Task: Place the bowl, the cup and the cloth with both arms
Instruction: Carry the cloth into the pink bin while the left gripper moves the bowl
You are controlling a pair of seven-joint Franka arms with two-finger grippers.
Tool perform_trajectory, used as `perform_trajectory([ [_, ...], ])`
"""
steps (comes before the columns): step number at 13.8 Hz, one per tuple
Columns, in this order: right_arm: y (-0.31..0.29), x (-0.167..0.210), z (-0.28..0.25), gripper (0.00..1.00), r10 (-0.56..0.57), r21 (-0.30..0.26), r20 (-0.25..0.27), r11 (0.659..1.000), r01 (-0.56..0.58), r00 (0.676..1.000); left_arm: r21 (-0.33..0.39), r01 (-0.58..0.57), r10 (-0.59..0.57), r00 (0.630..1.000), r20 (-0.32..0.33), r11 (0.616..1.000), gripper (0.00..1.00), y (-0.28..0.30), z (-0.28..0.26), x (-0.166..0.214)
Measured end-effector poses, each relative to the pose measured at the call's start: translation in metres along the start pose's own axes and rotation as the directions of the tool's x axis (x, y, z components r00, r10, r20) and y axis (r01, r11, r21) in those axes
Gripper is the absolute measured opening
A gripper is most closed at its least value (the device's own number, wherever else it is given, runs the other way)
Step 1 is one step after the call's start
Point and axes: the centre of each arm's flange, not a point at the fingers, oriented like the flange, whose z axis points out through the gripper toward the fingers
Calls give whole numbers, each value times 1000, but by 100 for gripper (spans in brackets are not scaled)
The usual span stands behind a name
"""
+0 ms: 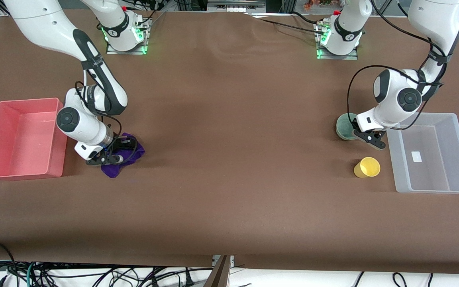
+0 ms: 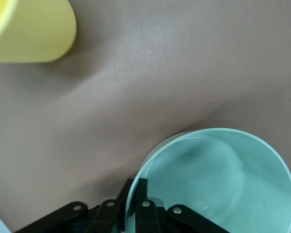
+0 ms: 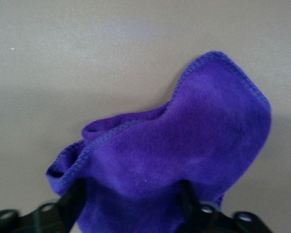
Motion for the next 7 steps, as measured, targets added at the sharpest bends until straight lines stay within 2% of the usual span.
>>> perform_trajectory([
  [2, 0, -1, 3, 56, -5, 0, 4, 1000, 5, 1000, 4, 3, -3, 1000, 8, 1000, 4, -5, -20, 3],
  [5, 0, 0, 3, 25, -6, 0, 2, 1000, 6, 1000, 1, 15, -15, 999, 51, 1000, 4, -16, -70, 7],
  [7, 1, 5, -4, 9, -7, 0, -14, 1000, 7, 1000, -10, 34, -32, 994, 100, 999, 4, -31, -114, 11],
])
